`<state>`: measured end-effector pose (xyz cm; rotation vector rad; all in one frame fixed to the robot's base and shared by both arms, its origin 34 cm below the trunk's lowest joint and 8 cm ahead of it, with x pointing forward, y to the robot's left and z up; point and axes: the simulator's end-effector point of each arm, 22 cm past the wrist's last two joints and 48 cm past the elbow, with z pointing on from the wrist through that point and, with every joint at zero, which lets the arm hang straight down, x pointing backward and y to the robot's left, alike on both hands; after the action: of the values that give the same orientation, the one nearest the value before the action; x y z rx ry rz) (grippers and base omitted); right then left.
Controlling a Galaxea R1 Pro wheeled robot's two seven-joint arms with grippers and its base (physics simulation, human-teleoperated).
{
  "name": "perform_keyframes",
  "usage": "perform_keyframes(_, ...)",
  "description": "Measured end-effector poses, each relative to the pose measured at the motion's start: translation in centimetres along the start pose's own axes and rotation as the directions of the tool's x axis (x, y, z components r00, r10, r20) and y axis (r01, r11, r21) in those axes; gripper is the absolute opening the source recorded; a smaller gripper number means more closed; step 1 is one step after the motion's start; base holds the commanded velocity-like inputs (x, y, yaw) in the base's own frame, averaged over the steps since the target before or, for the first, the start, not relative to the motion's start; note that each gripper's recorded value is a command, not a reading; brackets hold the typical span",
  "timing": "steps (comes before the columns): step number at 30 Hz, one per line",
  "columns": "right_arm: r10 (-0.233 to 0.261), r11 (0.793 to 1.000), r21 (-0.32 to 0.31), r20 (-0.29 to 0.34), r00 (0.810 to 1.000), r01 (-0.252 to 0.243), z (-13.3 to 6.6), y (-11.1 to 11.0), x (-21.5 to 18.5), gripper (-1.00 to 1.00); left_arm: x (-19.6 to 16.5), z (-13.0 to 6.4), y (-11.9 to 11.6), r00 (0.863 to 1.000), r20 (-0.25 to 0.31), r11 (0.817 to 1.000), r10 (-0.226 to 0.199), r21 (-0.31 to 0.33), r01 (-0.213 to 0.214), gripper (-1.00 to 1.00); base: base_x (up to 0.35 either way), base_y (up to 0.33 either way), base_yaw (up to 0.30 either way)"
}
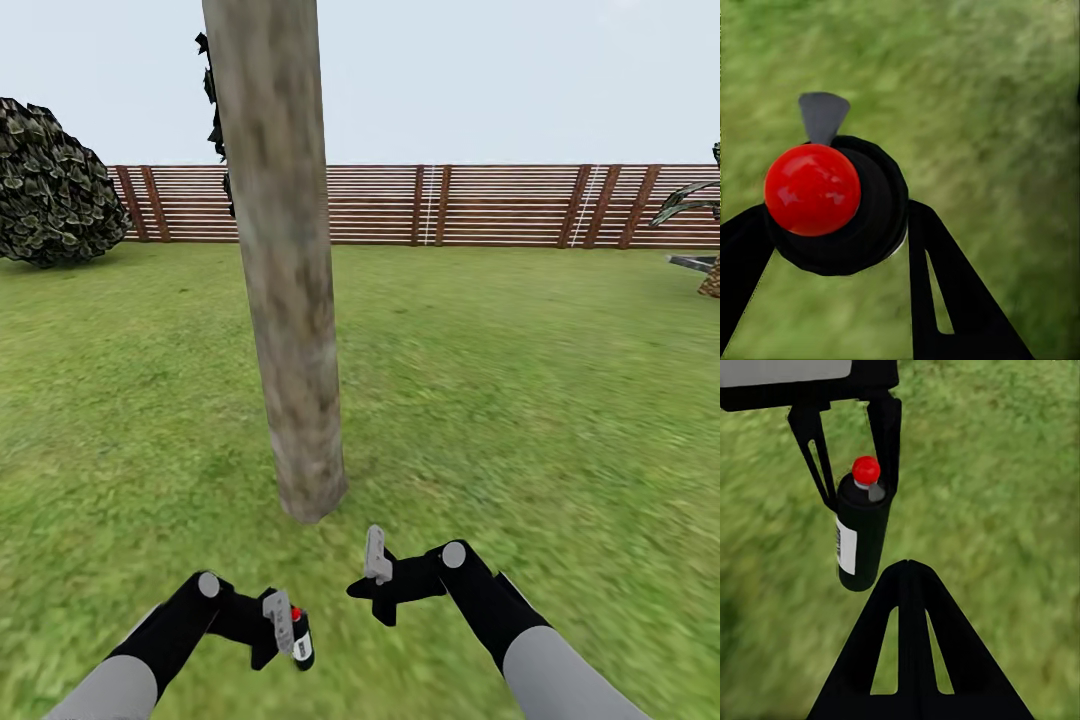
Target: In the garden, pick up the pesticide atomizer on the floor and spray pesticide onto both trees until each tree trunk is fully covered.
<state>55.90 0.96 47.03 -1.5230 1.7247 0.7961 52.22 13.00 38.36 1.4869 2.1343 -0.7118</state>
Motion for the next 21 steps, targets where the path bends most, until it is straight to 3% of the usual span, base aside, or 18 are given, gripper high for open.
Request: perform_keyframes(21,-0.001,1.000,0.000,-0.002,1.000,0.001,0.0,0.0,0.1,-1.00,-4.3,1.5,-0.7,0.998,0.064,0.999,0.029,0.019,-0.031,-1.00,0.000,0.000,0.000)
